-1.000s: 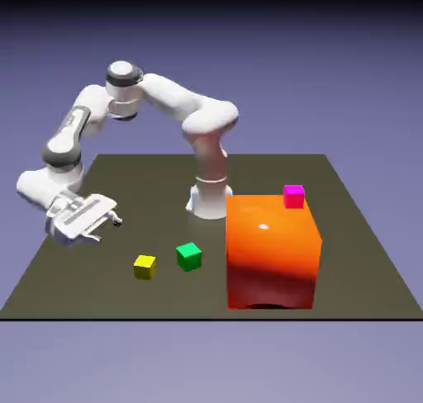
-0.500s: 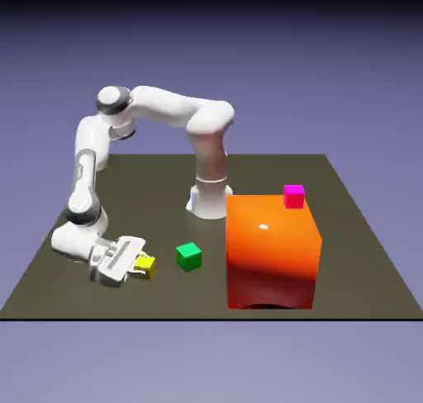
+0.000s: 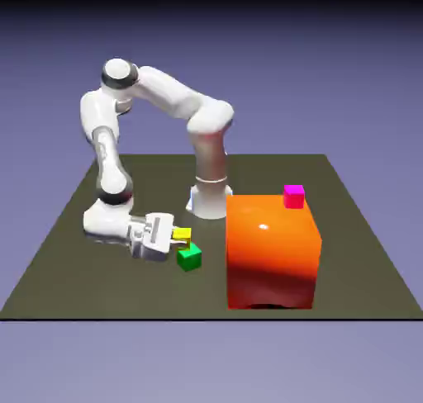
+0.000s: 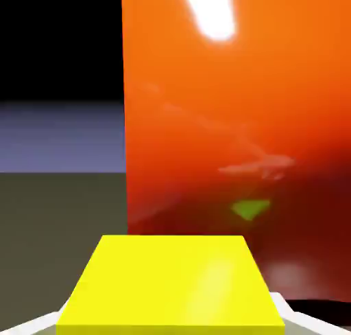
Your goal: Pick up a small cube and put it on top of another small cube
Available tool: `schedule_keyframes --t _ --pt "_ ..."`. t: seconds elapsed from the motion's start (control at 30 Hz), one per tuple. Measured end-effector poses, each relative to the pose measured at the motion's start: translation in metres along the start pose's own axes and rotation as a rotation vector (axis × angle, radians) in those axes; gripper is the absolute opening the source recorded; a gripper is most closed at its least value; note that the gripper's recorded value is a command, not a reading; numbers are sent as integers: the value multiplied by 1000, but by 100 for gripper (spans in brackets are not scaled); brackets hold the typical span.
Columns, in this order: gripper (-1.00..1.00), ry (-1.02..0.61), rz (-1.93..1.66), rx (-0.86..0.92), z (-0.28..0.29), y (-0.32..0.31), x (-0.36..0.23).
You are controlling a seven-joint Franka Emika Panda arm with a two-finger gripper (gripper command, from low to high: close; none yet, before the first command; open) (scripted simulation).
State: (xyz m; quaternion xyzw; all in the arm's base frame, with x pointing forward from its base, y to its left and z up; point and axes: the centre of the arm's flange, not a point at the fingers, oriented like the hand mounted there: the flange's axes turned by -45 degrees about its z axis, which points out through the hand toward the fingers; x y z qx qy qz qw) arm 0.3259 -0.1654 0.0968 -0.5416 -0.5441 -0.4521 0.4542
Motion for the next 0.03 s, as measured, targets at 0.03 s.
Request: schedule_keyframes --t 0.03 --pt "100 0 0 0 0 0 0"
